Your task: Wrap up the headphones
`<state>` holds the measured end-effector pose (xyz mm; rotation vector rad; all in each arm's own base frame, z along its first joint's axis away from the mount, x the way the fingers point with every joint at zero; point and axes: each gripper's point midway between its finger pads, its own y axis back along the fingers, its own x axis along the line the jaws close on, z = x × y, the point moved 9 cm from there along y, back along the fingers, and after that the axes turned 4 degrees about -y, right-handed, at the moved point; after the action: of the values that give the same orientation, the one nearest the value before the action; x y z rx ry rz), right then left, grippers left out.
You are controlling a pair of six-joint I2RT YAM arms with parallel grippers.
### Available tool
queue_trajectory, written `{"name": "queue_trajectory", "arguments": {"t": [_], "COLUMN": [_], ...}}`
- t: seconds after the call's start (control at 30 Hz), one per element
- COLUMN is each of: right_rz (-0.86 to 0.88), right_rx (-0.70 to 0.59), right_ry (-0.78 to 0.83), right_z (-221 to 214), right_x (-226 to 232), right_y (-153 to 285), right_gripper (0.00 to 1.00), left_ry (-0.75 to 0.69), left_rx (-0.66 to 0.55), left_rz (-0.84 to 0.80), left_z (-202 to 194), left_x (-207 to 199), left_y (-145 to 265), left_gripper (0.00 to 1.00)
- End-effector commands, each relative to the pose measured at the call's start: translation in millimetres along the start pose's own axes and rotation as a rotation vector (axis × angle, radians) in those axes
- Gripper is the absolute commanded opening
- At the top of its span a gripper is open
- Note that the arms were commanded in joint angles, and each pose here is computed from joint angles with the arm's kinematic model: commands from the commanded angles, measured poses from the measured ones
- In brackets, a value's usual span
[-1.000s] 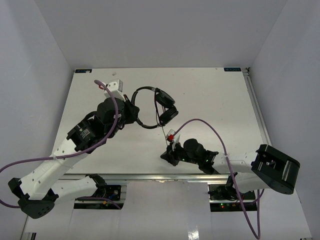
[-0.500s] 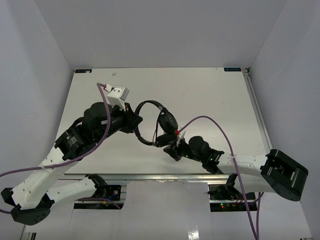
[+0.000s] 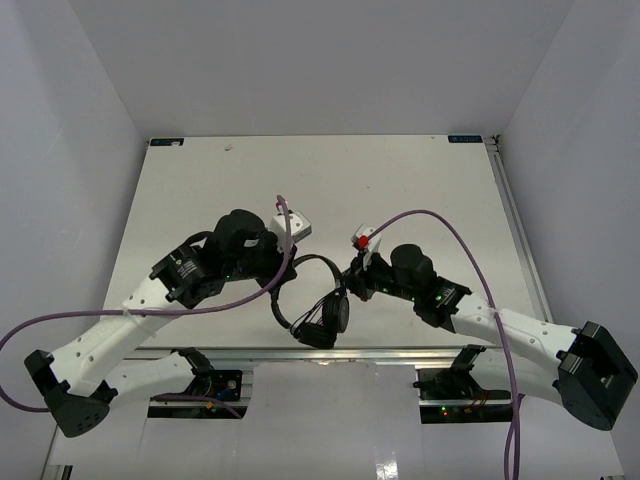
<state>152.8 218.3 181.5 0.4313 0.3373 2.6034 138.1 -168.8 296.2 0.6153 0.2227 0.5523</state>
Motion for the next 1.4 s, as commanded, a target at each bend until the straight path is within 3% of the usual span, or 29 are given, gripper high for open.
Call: {"name": "queue_trajectory", "arguments": {"t": [0.0, 0.57, 0.97, 1.37], "right_rz": [0.025, 0.097, 0.070, 0.073], "right_rx": [0.001, 0.077, 0.081, 0.093], "right_ry": [0.003, -0.009, 0.013, -0.011], "right_z": [22.5, 51.5, 95.1, 105.3], "right_x": [6.0, 15.0, 16.6, 16.9], "right_y": [13.4, 13.6, 4.4, -5.6], "right_gripper": [0.08, 0.08, 0.08, 0.08], "left_ry": [-0.108, -0.295, -0.331, -0.310], "left_rx": [0.080, 0.008, 0.044, 0.061], "left_rz": [0.202, 0.622, 0.674, 0.733], "left_z": [-6.9, 0.8, -2.8, -6.0], "left_x": [23.8, 66.5, 73.8, 78.1], "left_y": [-10.2, -21.2, -36.1, -42.8], "left_gripper": [0.00, 0.00, 0.00, 0.00]}}
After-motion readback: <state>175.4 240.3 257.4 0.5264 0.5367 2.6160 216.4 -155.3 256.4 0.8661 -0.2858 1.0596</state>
